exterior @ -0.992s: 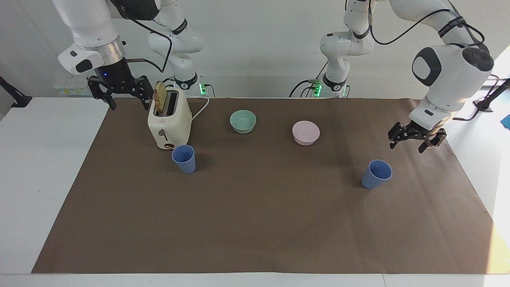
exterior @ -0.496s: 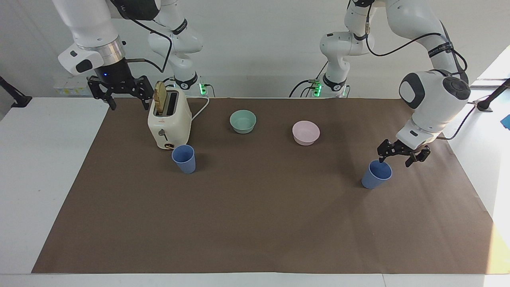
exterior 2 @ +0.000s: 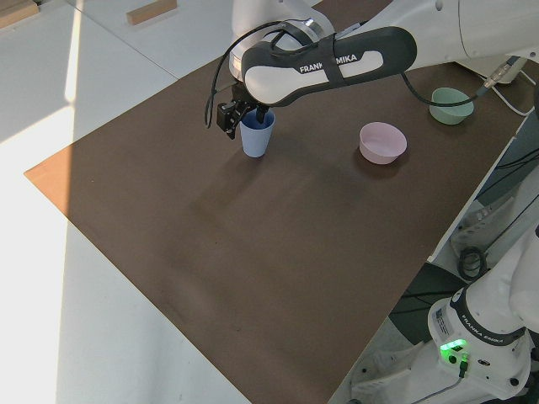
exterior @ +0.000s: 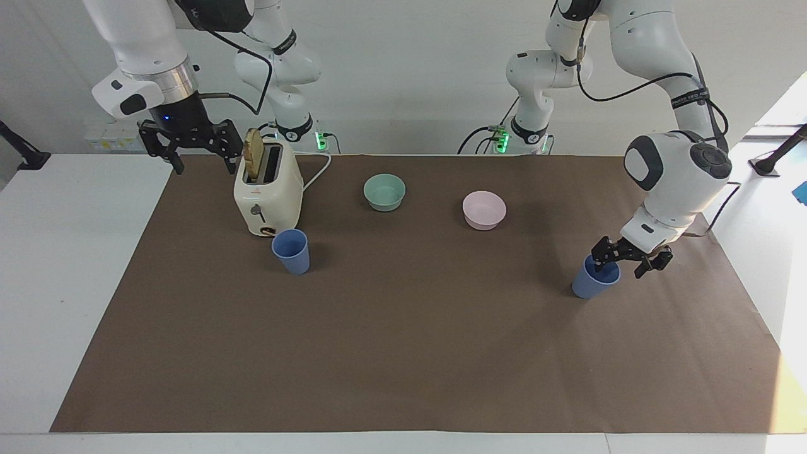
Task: Stack blue cups with both arms
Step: 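Reach the left gripper to the nearby blue cup and grasp its rim, then carry the blue cup with the left gripper toward the table center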
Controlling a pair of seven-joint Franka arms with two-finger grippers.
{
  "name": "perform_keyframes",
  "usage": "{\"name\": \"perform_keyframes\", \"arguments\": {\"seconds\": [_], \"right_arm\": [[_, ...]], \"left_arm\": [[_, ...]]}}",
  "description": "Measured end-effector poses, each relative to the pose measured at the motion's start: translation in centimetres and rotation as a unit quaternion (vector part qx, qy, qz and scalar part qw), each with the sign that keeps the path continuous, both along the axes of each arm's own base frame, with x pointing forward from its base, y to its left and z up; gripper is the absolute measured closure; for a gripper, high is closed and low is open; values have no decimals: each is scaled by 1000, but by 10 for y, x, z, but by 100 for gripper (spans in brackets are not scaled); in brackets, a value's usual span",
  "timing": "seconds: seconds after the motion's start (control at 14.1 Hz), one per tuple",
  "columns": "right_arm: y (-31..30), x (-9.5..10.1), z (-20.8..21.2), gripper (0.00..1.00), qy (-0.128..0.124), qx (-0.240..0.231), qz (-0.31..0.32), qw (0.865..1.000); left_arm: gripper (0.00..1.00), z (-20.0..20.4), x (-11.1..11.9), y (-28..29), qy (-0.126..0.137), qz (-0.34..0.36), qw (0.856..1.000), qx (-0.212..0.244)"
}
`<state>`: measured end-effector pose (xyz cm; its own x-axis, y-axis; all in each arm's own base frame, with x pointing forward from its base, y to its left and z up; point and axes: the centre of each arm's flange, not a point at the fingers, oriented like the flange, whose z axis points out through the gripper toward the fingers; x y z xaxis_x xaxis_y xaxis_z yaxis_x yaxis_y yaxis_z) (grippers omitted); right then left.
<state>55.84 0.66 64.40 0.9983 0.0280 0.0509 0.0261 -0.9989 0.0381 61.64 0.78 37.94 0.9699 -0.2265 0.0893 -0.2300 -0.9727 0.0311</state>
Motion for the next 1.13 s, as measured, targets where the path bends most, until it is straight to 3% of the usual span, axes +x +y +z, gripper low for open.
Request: {"name": "perform_keyframes", "arguments": {"seconds": [0.07, 0.43, 0.5, 1.13], "right_arm": [[0, 0, 0, 0, 0, 0, 0, 1000], [0, 0, 0, 0, 0, 0, 0, 1000], [0, 0, 0, 0, 0, 0, 0, 1000], [0, 0, 0, 0, 0, 0, 0, 1000]], "left_arm": [[35, -1, 0, -3, 1, 0, 1000, -1], [92, -1, 0, -7, 1, 1, 1000, -2], [96, 0, 0, -10, 1, -1, 1000, -2], [96, 46, 6, -59, -27, -5, 1000, -9]]}}
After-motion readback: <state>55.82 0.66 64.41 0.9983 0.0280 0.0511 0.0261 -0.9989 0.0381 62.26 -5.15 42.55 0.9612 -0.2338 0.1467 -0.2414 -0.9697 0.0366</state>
